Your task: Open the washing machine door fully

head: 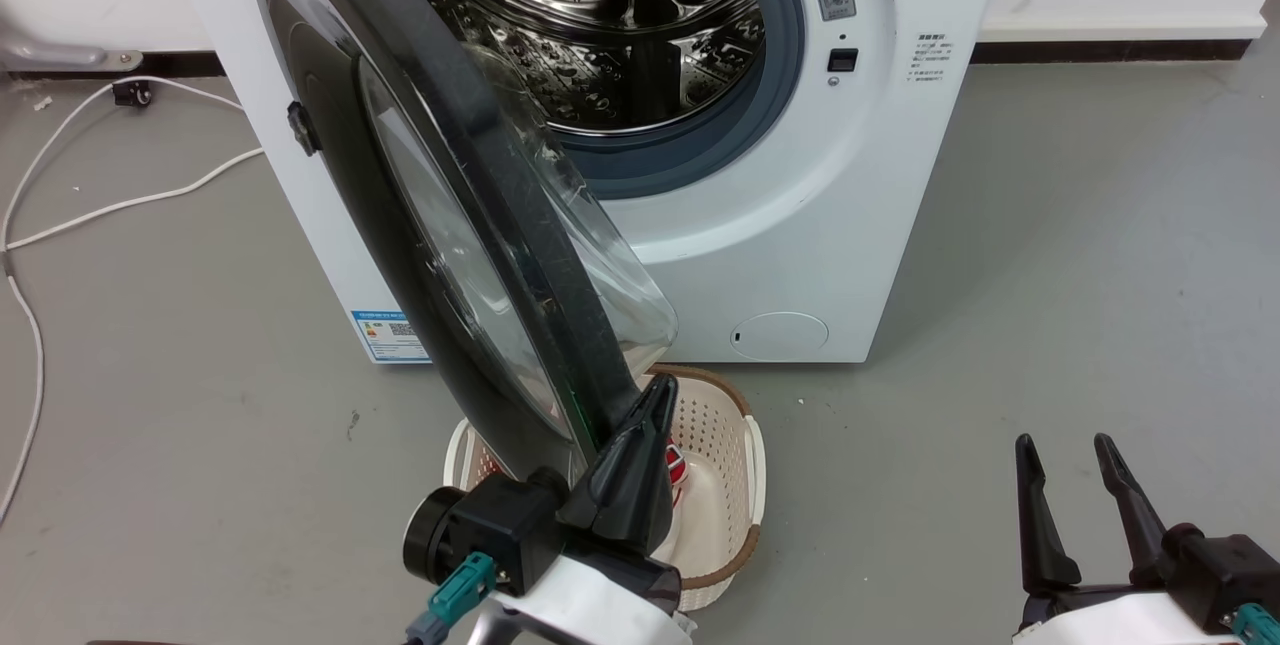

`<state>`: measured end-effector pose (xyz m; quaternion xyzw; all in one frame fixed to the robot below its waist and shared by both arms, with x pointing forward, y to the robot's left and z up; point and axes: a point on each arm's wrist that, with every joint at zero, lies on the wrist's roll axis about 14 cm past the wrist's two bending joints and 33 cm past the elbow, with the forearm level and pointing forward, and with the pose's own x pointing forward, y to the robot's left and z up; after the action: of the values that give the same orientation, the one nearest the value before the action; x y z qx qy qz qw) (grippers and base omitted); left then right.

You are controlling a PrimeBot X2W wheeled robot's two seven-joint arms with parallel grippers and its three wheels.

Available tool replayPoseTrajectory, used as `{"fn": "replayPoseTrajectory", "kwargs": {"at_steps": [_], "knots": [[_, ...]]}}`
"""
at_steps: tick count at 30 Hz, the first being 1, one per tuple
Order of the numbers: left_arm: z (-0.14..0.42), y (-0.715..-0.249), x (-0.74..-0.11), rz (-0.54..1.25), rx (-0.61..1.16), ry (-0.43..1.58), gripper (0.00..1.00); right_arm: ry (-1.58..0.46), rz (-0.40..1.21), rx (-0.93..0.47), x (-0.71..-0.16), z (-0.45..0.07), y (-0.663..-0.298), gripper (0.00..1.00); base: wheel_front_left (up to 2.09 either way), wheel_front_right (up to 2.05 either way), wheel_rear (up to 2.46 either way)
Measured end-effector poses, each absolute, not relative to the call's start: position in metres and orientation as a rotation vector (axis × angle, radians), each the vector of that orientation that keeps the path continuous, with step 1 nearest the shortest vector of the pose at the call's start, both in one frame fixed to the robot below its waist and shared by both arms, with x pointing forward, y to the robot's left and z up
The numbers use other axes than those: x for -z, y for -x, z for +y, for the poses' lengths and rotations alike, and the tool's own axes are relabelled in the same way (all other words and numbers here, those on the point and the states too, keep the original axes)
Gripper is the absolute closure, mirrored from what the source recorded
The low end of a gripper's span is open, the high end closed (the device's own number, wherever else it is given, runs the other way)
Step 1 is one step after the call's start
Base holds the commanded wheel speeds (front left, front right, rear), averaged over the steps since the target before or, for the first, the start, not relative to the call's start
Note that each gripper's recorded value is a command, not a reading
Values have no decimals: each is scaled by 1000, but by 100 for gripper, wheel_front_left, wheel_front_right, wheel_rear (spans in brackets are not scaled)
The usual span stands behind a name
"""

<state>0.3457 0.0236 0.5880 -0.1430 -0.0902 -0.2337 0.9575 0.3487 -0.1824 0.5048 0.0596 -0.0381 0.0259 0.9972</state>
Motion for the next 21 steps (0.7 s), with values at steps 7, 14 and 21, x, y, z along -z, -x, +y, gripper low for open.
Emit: {"fn": "replayPoseTrajectory", "kwargs": {"at_steps": [7,14,21], "knots": [[31,-352,-584,-177,431,281,100,-129,-71,-53,-503,-181,-352,0,0,0,0],[45,-347,-587,-205,376,253,100,-143,-62,-77,-500,-173,-355,0,0,0,0],[69,-338,-584,-206,291,249,100,-151,-64,-111,-501,-162,-362,0,0,0,0]]}}
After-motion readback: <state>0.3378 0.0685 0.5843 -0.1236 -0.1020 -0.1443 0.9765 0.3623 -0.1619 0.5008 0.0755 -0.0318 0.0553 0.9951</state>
